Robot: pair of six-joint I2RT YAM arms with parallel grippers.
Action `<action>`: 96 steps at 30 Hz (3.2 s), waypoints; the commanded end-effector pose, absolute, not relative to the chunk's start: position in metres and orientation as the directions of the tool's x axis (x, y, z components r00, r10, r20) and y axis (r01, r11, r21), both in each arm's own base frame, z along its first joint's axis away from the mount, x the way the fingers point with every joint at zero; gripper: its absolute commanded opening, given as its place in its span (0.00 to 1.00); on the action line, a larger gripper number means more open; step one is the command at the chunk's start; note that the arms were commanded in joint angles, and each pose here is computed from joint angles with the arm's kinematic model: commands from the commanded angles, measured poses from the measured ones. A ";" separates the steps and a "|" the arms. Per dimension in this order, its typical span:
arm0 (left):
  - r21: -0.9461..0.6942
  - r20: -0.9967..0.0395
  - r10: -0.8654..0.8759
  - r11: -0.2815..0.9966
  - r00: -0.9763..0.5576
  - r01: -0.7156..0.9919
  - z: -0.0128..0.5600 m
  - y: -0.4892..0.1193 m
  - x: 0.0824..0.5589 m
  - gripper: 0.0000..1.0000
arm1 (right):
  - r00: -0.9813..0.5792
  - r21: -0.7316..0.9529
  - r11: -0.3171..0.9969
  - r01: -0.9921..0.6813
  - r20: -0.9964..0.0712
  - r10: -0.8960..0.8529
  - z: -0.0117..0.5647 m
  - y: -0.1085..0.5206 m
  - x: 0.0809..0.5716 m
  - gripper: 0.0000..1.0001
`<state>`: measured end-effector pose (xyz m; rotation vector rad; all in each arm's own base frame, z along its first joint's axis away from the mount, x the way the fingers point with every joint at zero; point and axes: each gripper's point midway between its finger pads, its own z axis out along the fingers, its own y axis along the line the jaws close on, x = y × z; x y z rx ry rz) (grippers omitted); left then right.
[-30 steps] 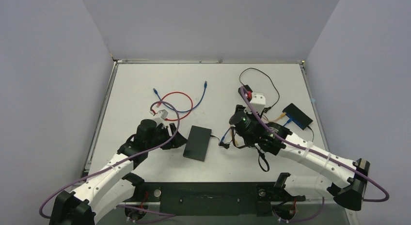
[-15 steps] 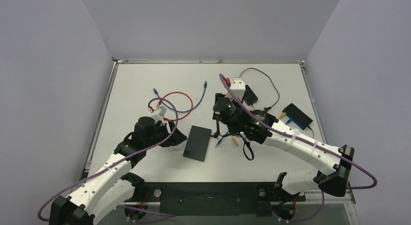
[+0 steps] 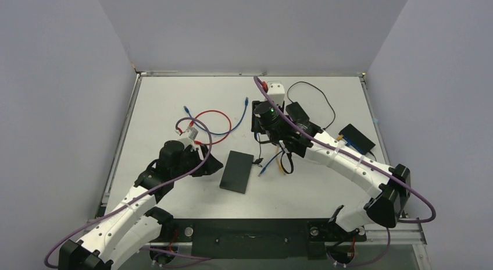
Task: Insert the plug into the switch port
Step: Adjust the power at the center of the board.
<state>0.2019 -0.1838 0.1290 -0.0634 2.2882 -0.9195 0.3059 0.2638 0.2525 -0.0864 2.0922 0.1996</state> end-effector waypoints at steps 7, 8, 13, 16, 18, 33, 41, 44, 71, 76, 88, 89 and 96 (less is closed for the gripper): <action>-0.655 -0.556 -0.341 0.741 -0.758 0.147 0.120 -0.179 0.205 0.61 | -0.498 0.090 0.890 -0.447 -0.852 -0.164 0.218 0.327 0.340 0.13; -0.659 -0.554 -0.343 0.738 -0.759 0.147 0.119 -0.179 0.204 0.61 | -0.488 0.085 0.879 -0.470 -0.854 -0.179 0.219 0.333 0.342 0.13; -0.676 -0.554 -0.371 0.723 -0.745 0.143 0.123 -0.177 0.200 0.61 | -0.492 0.109 0.776 -0.621 -0.825 -0.278 0.197 0.378 0.340 0.13; -0.675 -0.563 -0.379 0.724 -0.735 0.143 0.130 -0.174 0.197 0.61 | -0.475 0.105 0.723 -0.683 -0.816 -0.330 0.186 0.400 0.340 0.12; -0.677 -0.568 -0.384 0.721 -0.728 0.147 0.136 -0.172 0.196 0.61 | -0.460 0.104 0.690 -0.716 -0.814 -0.355 0.181 0.415 0.340 0.12; -0.698 -0.615 -0.458 0.695 -0.642 0.173 0.193 -0.153 0.177 0.61 | -0.331 0.140 0.355 -0.924 -0.759 -0.562 0.133 0.514 0.293 0.16; -0.702 -0.621 -0.472 0.690 -0.625 0.176 0.200 -0.149 0.174 0.60 | -0.326 0.147 0.316 -0.937 -0.694 -0.642 0.083 0.529 0.262 0.17; -0.703 -0.619 -0.473 0.689 -0.626 0.174 0.200 -0.150 0.174 0.60 | -0.326 0.135 0.326 -0.936 -0.683 -0.653 0.075 0.529 0.261 0.23; -0.688 -0.674 -0.461 0.677 -0.577 0.263 0.230 -0.147 0.165 0.60 | -0.460 0.121 0.740 -0.661 -0.845 -0.273 0.183 0.409 0.263 0.75; -0.669 -0.700 -0.459 0.689 -0.546 0.278 0.237 -0.144 0.169 0.60 | -0.512 0.135 0.770 -0.624 -0.815 -0.272 0.164 0.370 0.228 0.62; -0.658 -0.709 -0.442 0.694 -0.550 0.291 0.236 -0.148 0.175 0.60 | -0.621 0.232 0.805 -0.546 -0.757 -0.203 0.112 0.357 0.172 0.25; -0.658 -0.709 -0.441 0.695 -0.551 0.291 0.236 -0.149 0.175 0.60 | -0.628 0.231 0.810 -0.539 -0.751 -0.204 0.107 0.358 0.172 0.23; -0.653 -0.709 -0.432 0.700 -0.557 0.289 0.232 -0.149 0.176 0.60 | -0.646 0.222 0.846 -0.485 -0.743 -0.175 0.093 0.373 0.186 0.14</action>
